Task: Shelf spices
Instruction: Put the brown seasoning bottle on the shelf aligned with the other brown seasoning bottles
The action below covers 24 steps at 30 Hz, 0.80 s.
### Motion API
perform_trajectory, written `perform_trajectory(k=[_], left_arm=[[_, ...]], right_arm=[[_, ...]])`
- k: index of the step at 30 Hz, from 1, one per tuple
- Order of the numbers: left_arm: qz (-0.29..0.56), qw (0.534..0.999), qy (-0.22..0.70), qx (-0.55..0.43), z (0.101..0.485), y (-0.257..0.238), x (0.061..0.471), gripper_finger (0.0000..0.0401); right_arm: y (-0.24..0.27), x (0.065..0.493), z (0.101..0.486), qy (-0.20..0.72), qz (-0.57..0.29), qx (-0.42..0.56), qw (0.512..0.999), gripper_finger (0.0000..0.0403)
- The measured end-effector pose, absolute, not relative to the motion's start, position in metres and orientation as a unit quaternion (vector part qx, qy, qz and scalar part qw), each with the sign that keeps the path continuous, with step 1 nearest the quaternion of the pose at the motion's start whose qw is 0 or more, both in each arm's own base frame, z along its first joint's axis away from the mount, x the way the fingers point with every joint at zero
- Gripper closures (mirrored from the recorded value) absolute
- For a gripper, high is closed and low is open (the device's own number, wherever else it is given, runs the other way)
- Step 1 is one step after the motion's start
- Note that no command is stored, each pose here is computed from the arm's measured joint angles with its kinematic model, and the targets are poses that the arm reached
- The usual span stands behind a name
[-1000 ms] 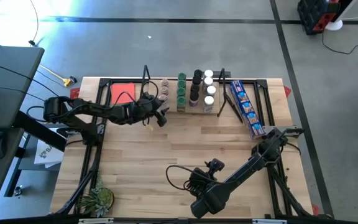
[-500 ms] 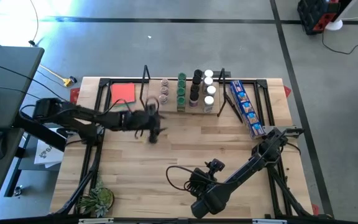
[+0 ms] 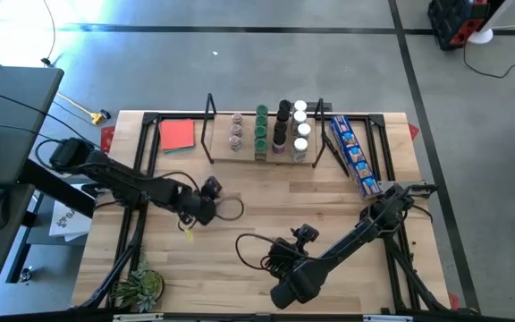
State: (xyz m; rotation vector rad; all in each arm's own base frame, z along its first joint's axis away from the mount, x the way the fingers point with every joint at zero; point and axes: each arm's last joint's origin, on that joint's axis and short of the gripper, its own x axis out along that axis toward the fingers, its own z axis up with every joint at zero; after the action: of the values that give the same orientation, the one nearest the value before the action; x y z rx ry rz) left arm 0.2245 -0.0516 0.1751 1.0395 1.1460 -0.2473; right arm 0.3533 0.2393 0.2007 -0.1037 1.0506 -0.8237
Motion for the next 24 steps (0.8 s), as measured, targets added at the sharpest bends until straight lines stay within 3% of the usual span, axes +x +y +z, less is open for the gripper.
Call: perform_trajectory(k=[6, 18, 22, 24], left_arm=[[-0.191, 0.613, 0.529, 0.556, 0.153, -0.056, 0.23, 0.018], [-0.146, 0.538, 0.513, 0.653, 0.114, -0.061, 0.261, 0.0177], [-0.089, 0.549, 0.519, 0.649, 0.119, -0.062, 0.258, 0.018], [-0.027, 0.604, 0.513, 0.609, 0.134, -0.066, 0.256, 0.018]], right_arm=[[0.242, 0.353, 0.2, 0.479, -0.377, -0.046, 0.792, 0.0091], [0.259, 0.343, 0.201, 0.46, -0.368, -0.043, 0.807, 0.0091], [0.261, 0.342, 0.201, 0.458, -0.365, -0.043, 0.809, 0.0091], [0.261, 0.342, 0.201, 0.458, -0.365, -0.043, 0.809, 0.0091]])
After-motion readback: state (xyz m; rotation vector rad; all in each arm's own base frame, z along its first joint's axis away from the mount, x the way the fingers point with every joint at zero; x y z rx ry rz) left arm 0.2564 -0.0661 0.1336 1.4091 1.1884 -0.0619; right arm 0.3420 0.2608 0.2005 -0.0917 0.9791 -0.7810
